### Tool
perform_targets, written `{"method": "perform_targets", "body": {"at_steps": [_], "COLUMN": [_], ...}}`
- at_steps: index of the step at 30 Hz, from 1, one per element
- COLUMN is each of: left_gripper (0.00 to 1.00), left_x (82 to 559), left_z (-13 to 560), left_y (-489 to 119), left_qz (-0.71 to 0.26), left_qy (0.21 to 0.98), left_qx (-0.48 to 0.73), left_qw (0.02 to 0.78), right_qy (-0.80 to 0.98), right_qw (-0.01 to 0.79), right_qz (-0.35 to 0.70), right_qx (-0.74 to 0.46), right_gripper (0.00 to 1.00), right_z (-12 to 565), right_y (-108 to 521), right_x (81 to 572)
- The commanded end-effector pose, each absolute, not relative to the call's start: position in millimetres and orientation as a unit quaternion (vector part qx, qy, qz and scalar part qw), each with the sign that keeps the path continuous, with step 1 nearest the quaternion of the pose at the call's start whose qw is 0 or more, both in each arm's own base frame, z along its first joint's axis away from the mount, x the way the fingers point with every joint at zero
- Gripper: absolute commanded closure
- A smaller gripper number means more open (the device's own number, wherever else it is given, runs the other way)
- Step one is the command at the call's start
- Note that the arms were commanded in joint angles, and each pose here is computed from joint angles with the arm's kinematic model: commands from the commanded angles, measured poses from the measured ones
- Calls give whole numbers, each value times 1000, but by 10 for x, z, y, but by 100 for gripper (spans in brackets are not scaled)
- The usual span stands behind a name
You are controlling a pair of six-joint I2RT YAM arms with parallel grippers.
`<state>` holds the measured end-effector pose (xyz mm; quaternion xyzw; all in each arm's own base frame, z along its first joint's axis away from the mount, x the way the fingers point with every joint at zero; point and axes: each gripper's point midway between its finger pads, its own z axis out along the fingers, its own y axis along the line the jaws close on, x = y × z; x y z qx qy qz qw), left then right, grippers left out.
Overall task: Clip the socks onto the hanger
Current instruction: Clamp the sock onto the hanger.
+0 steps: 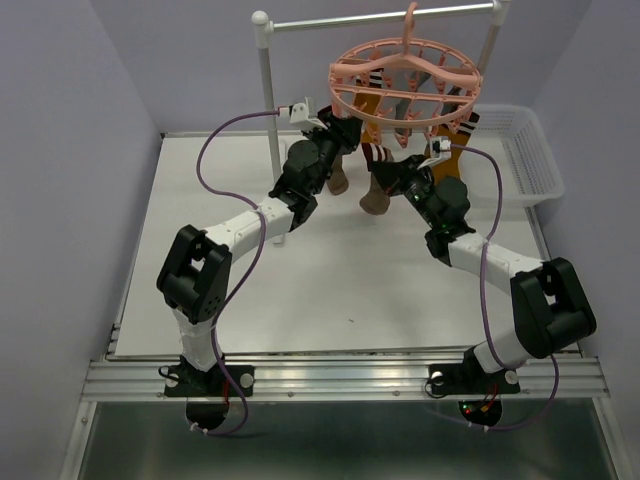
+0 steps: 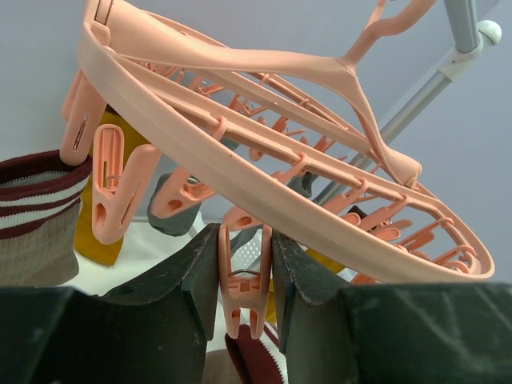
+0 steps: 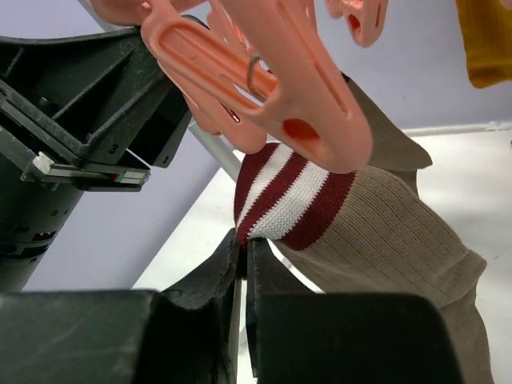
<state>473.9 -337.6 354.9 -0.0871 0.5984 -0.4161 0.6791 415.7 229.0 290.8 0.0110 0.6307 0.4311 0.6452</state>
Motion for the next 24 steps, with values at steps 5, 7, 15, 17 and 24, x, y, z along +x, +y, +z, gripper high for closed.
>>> {"method": "perform_targets", "body": {"at_steps": [5,7,15,17,24], "left_gripper": [100,100,100,100,100], "left_x": [4589,4547,4491,4463,4457], "left_z": [4327,4381,4374,4399,4356], "left_y": [-3116,-3089,-3099,-3137,-3208], "left_qz": [-436,-438,-454,-468,-494], "left_qy": [518,512,520,520,529], "left_qx": [-123,-121,-126,-122,-134], "left_qw": [726,728,712,704,677], "right_qy": [566,560,525,500,450], "right_qw": [704,712,755,767,783], "right_qz": [428,423,389,394,417], "right_qx": [-14,-26,-63,-76,-106], "right_gripper": [99,99,99,99,99], "right_z": [3331,3344,3388,3476,3528], "right_y": [2313,2320,2299,2310,2373], "right_x": [4180,4180,4209,4155,4011]}}
